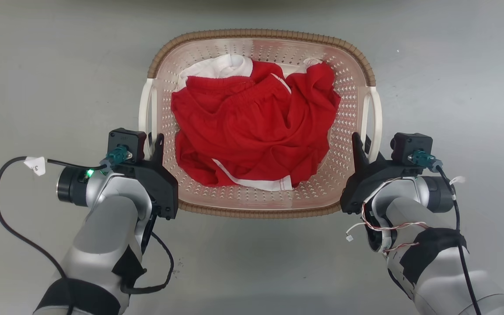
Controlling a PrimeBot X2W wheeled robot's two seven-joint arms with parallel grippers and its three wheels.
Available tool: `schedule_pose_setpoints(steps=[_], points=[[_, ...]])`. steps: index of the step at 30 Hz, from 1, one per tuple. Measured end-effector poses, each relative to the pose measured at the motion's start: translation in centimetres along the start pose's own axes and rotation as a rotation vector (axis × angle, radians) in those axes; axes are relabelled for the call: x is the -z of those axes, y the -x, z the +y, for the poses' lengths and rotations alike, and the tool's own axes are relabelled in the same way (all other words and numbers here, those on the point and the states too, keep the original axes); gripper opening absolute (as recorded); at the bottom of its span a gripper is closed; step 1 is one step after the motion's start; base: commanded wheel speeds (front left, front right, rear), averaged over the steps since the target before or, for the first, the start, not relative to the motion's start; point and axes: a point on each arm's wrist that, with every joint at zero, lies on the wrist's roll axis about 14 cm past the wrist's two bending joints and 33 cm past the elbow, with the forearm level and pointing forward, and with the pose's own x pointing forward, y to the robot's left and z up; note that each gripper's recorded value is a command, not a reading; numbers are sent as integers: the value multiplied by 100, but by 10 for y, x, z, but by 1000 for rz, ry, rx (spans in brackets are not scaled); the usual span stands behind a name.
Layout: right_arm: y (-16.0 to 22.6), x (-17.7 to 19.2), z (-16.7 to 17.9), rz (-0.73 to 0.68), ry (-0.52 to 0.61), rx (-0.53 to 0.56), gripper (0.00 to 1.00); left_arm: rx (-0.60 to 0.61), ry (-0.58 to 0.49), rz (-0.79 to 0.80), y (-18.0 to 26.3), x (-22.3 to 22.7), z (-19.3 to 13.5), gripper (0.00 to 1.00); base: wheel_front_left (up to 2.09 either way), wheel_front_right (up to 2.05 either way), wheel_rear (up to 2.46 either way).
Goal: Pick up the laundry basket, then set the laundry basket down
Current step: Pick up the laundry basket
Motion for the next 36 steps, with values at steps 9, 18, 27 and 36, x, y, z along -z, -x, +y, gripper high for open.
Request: schedule_pose_setpoints(steps=[9, 18, 27, 36], points=[[18, -15, 4, -13, 16, -2, 0, 10, -2, -19, 19, -10, -9, 0, 0, 0, 0], [52, -18, 7, 4, 33, 4, 0, 16, -4, -15, 52, -11, -21, 0, 0, 0, 0], [90, -10, 15, 26, 40, 2, 0, 5, 23, -8, 88, -5, -28, 0, 0, 0, 0], [129, 10, 25, 58, 43, -7, 0, -7, 52, 9, 126, 11, -34, 0, 0, 0, 0]])
